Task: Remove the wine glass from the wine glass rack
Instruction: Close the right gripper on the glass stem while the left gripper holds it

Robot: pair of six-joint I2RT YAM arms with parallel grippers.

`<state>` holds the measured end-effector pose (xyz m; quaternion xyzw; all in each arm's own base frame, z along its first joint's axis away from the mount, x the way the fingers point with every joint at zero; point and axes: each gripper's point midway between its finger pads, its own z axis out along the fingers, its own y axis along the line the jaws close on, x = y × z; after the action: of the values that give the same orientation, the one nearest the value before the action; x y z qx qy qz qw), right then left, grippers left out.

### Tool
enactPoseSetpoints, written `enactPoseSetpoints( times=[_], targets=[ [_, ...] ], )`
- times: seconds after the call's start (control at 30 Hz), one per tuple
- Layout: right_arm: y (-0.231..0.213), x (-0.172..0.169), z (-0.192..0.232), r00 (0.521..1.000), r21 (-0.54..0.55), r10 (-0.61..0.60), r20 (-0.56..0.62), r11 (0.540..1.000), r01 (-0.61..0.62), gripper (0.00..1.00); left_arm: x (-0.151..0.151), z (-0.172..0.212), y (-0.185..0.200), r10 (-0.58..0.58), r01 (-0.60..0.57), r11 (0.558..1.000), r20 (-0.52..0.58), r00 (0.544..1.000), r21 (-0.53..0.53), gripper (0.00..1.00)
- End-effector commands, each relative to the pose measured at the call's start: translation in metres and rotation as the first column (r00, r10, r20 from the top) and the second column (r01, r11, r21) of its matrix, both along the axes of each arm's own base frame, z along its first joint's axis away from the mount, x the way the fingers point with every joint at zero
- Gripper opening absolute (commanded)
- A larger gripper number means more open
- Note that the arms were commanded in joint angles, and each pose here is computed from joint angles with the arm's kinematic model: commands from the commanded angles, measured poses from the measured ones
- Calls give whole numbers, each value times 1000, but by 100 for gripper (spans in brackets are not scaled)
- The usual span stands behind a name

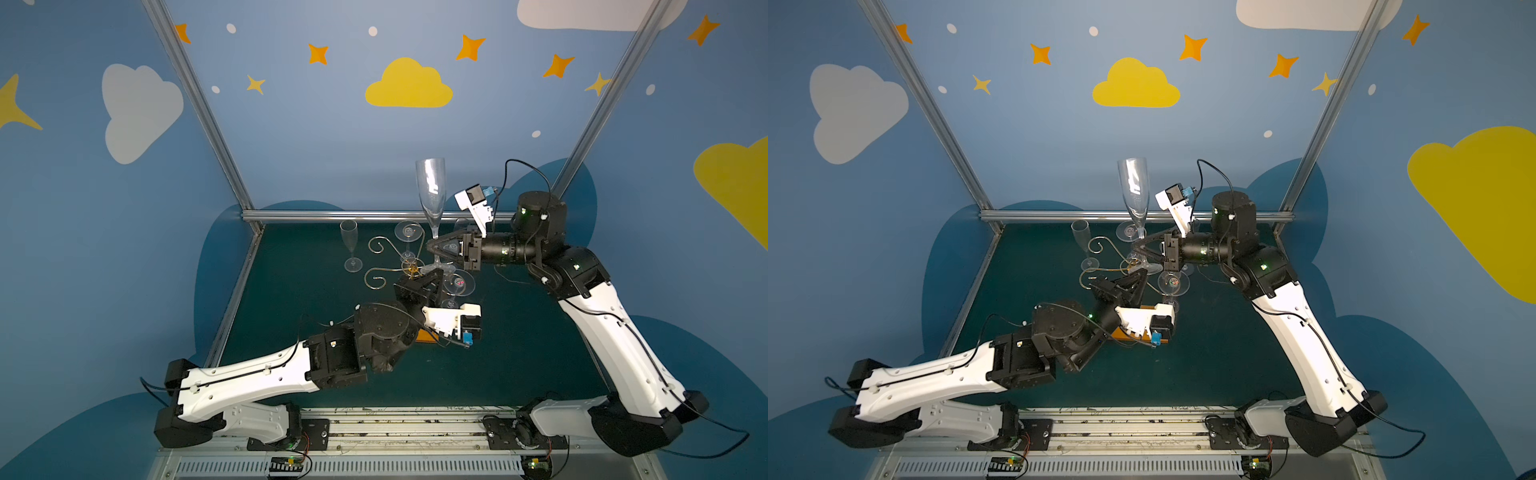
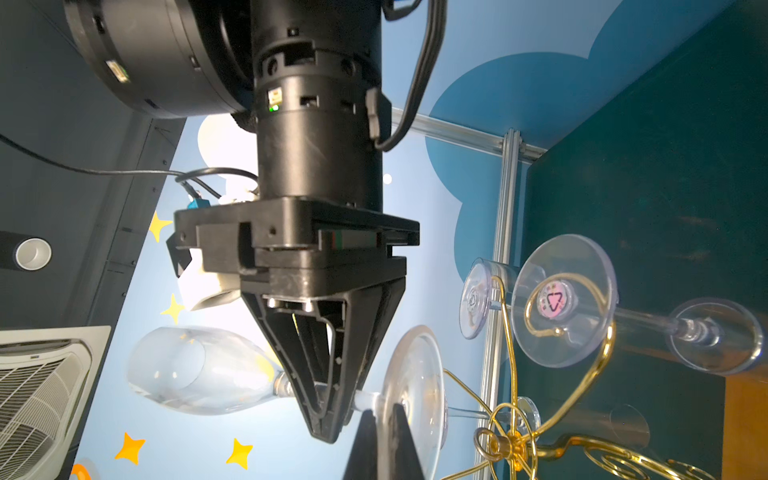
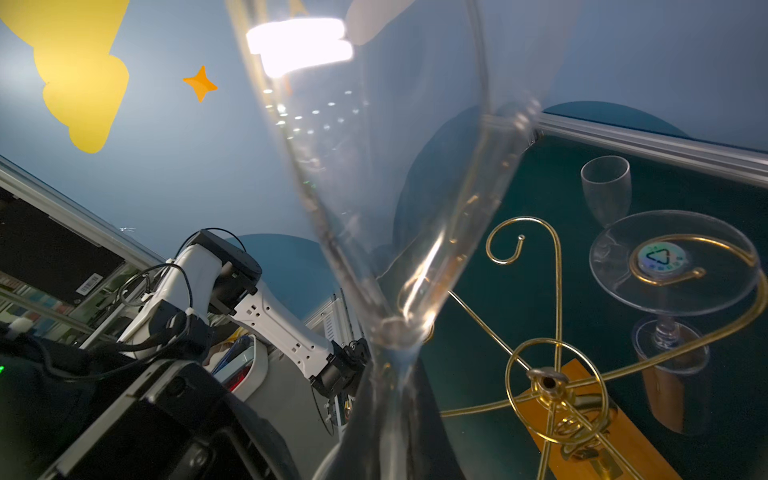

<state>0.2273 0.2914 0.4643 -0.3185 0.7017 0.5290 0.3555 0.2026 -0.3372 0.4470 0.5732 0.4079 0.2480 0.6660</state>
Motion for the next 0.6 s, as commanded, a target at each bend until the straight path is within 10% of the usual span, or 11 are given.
enactPoseSetpoints(
  times=[0.0,0.33,0.57],
  targets=[
    [3,-4,8,999,22,25,31,999,-26,0,-1,10,1,1,0,999,28,1000,-48,15],
    [-3,-4,15,994,27,-16,110,1000,13,0,-17,23,6,-56,41,980,-71,996,-197,80],
    [-11,-4,28,971,63,-67,228,997,54,0,-51,74,28,-377,161,790,-261,889,-591,90]
  ],
)
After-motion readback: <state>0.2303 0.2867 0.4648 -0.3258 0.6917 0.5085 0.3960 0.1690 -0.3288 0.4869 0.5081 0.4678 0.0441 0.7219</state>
